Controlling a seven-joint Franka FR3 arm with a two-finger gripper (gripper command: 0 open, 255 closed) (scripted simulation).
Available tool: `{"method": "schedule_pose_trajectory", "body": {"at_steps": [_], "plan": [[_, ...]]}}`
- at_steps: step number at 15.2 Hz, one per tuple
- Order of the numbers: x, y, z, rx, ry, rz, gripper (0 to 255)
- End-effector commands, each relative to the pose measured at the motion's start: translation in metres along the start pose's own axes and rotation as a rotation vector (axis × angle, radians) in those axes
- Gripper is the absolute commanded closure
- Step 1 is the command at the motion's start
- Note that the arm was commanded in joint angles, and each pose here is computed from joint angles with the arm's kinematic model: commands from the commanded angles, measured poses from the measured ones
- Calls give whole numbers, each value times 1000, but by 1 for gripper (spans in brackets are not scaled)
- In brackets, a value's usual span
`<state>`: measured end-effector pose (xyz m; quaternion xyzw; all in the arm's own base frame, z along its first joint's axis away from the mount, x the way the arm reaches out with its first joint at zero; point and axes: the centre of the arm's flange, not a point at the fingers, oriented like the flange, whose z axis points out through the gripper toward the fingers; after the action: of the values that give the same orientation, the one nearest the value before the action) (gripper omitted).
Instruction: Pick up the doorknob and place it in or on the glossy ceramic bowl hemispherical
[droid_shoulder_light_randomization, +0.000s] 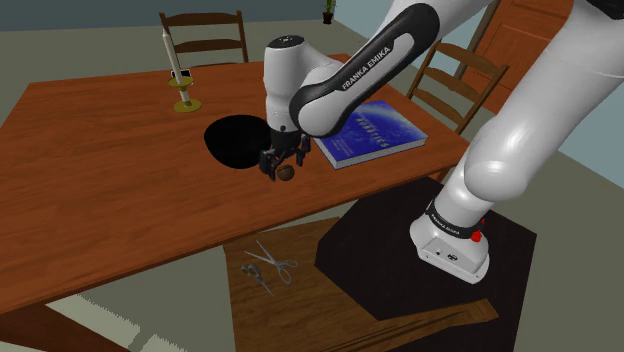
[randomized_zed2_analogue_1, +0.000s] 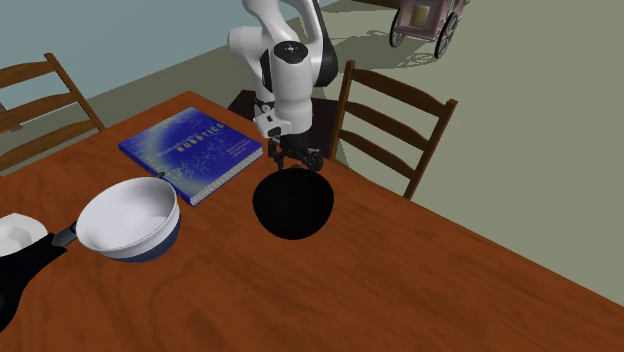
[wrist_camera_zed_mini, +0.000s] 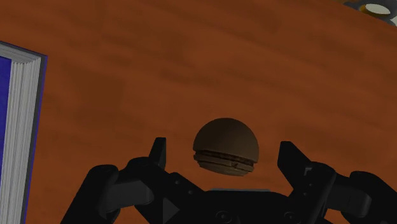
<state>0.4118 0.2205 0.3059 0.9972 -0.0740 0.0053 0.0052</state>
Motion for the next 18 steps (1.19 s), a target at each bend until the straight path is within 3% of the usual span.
{"method": "schedule_pose_trajectory", "body": {"at_steps": [1, 8, 9, 18], "plan": [[0, 0, 4, 0, 0, 0, 0], [0, 0, 4, 0, 0, 0, 0], [0, 0, 4, 0, 0, 0, 255], [0, 0, 4, 0, 0, 0, 255]]}}
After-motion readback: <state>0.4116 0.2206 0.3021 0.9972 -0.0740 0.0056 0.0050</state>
